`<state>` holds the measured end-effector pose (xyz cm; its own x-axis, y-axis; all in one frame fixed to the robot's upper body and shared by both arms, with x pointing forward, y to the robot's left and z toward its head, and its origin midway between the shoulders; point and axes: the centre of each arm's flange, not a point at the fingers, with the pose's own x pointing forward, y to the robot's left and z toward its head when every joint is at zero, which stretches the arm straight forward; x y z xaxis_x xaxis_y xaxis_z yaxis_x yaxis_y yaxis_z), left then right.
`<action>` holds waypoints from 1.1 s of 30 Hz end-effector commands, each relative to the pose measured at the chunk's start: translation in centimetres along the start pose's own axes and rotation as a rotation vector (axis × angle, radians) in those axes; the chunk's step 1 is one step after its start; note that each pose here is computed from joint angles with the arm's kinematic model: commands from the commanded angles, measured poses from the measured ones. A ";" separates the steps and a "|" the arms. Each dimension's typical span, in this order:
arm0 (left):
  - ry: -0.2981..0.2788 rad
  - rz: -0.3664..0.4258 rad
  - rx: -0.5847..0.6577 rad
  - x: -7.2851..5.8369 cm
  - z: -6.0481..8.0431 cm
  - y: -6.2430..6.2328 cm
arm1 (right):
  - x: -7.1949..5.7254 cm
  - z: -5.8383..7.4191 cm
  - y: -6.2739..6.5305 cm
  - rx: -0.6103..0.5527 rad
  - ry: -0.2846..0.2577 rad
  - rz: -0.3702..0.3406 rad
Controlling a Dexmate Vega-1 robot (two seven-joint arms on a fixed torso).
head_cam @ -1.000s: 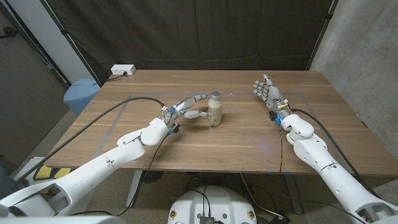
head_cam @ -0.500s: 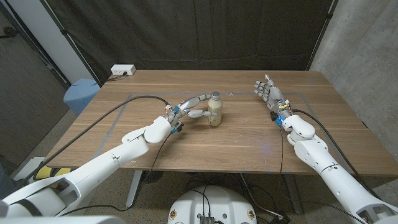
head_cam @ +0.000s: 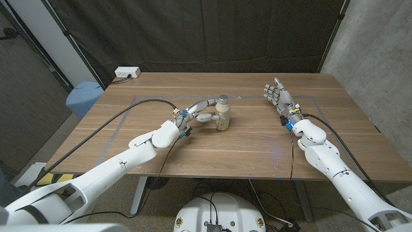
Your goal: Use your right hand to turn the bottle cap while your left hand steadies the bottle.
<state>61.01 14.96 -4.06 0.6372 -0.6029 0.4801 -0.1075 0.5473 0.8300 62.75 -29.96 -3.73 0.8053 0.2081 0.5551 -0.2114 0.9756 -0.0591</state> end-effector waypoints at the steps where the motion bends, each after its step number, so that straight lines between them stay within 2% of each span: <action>1: 0.003 -0.007 -0.014 0.5 -0.1 -0.2 | 0.2 -0.3 -0.1 0.010 0.002 -0.003; 14: -0.014 -0.010 -0.097 0.8 -0.7 -0.3 | 0.2 -0.6 -0.1 0.013 0.010 -0.009; 33: -0.024 0.037 -0.183 0.3 -1.2 0.5 | 0.2 -0.4 0.3 0.011 0.002 -0.010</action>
<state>62.10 15.16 -3.92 0.6218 -0.6083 0.4933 -0.0103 0.6235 0.7817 63.18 -29.84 -4.06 0.8114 0.2001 0.5492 -0.2110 0.9765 -0.0441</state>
